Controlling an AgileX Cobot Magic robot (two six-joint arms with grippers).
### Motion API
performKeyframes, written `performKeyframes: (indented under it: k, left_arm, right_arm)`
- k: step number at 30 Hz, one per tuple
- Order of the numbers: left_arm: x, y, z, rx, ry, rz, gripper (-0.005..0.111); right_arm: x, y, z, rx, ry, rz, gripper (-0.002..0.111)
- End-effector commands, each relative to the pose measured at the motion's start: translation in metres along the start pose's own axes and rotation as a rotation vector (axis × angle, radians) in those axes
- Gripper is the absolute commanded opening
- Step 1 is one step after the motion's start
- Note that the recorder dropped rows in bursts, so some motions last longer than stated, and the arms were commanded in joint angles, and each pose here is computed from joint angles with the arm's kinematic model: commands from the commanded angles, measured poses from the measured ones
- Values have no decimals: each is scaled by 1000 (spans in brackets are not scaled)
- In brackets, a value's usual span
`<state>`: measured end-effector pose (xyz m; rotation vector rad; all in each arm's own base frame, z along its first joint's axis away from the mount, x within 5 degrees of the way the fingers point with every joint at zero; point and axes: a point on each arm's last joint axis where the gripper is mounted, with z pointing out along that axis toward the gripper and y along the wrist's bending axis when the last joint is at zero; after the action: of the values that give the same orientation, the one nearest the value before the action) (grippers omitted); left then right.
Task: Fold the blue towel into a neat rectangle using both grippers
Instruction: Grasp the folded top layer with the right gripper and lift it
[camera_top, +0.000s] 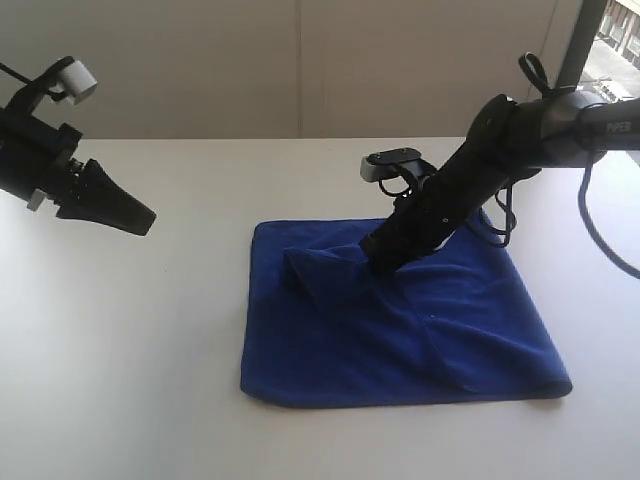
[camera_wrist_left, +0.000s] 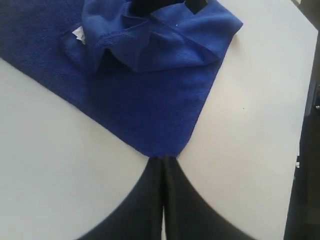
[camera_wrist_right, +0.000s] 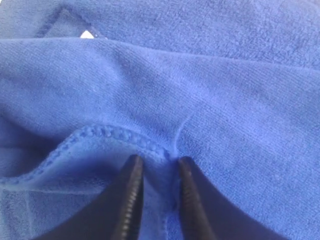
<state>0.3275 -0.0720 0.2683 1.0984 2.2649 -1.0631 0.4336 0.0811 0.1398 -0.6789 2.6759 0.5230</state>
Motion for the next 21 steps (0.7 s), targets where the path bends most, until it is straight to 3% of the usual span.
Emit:
performKeyframes:
  k: [1, 4, 9, 13, 15, 21]
  left_arm:
    - [-4, -1, -2, -13, -30, 16, 0]
    - [-5, 3, -2, -52, -44, 17, 0]
    - [-5, 9, -1, -97, -41, 153, 0]
    - [-5, 15, 5, -84, -63, 317, 0]
    - [-6, 20, 9, -69, -91, 346, 2]
    - [-4, 35, 42, -30, -109, 478, 35]
  right_arm:
    - [-1, 1, -5, -14, -5, 4, 11]
    - [-3, 4, -11, -11, -13, 3, 0]
    - [-9, 12, -34, -5, -41, -28, 0]
    - [-11, 21, -65, 41, -37, -66, 0]
    - [-10, 25, -82, 89, -26, -65, 0]
    - [-7, 37, -133, 221, -30, -41, 0]
